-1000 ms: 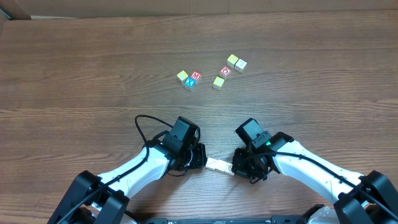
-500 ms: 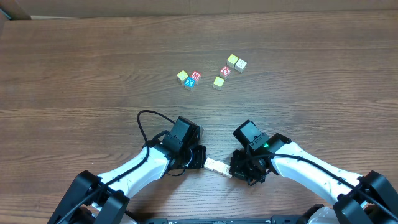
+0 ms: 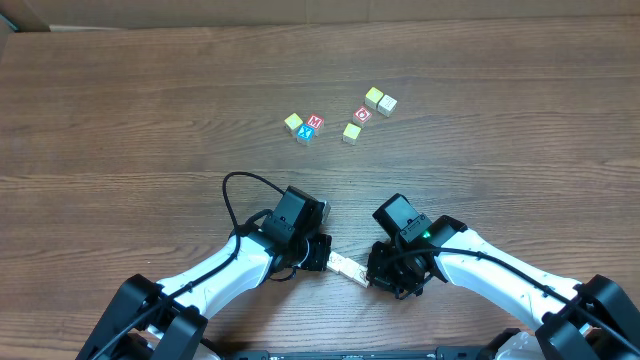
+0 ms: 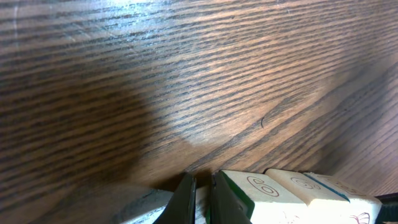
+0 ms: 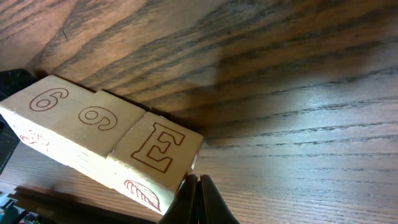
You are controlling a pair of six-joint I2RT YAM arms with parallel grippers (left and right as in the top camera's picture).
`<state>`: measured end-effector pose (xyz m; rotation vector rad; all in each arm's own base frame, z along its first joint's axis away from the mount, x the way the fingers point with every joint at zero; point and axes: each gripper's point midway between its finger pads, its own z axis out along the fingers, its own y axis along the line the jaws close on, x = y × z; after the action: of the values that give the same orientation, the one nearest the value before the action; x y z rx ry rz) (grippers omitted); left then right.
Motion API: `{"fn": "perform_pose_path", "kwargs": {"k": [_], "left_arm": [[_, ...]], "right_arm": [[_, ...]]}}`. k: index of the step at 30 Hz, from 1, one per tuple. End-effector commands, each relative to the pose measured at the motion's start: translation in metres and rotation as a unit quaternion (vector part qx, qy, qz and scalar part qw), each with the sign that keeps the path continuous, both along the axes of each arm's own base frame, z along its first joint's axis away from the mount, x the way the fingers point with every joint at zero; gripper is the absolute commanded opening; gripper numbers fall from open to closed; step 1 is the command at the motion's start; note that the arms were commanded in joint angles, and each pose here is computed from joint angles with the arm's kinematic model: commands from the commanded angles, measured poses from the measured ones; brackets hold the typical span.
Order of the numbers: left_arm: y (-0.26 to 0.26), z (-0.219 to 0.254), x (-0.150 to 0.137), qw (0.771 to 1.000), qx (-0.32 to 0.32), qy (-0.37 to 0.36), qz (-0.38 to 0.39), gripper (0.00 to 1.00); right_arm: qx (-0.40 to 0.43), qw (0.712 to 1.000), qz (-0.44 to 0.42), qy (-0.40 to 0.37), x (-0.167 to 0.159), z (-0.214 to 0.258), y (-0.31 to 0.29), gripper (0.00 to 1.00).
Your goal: Flip 3 blocks
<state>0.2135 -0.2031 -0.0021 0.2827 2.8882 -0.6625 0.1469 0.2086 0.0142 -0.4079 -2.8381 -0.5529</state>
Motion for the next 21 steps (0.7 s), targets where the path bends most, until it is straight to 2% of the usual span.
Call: {"fn": "perform_pose_path", "kwargs": {"k": [1, 13, 21], "left_arm": [[-0.002, 0.001, 0.003, 1.0, 0.003, -0.014, -0.023, 0.04], [0.004, -0.001, 0.01, 0.996, 0.033, -0.057, -0.067, 0.04], [0.003, 0.001, 0.015, 0.984, 0.043, -0.104, -0.139, 0.04]], "right_arm": [[0.014, 1.0, -0.002, 0.003, -0.001, 0.004, 0.007, 0.04], [0.02, 1.0, -0.007, 0.012, -0.003, 0.005, 0.009, 0.04], [0.02, 1.0, -0.007, 0.012, -0.002, 0.005, 0.009, 0.04]]}}
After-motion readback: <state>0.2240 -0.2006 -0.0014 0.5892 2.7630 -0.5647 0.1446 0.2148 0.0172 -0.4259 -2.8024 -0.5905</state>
